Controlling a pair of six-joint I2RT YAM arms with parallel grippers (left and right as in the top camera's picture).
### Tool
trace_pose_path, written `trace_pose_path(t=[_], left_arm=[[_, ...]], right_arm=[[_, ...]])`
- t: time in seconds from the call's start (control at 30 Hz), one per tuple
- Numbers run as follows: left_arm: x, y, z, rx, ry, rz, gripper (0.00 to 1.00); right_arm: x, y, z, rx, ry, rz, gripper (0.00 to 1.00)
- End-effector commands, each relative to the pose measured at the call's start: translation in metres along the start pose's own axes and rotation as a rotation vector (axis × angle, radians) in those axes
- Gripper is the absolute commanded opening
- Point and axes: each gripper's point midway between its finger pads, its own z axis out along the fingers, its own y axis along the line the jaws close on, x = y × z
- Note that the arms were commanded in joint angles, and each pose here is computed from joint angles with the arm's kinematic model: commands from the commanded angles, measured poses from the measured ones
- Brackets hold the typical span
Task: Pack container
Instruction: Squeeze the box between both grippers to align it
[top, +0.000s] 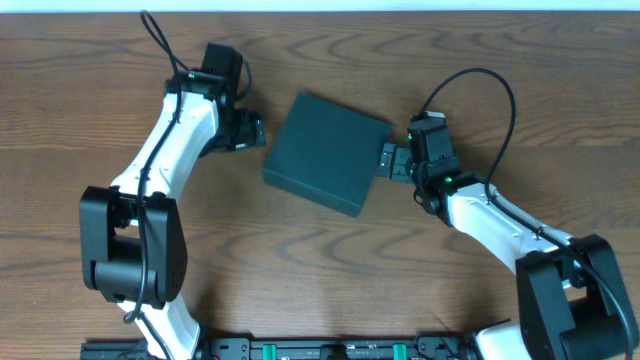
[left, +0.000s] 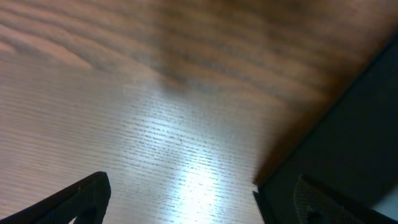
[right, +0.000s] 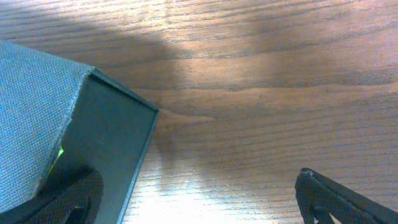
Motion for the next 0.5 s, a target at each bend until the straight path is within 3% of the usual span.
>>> trace_pose_path(t=[0.0,0.47], left_arm=[[0.020,0.003,0.023,-0.006,0.064,0.023,0.95],[0.057,-0.028,0.038,0.080,0.152,0.055,0.95]], right_arm=[[-0.003,0.001,0.000,0.005,-0.011,-0.001,0.99],[-0.010,0.001,-0.001,0.010,-0.043,-0.005,0.99]])
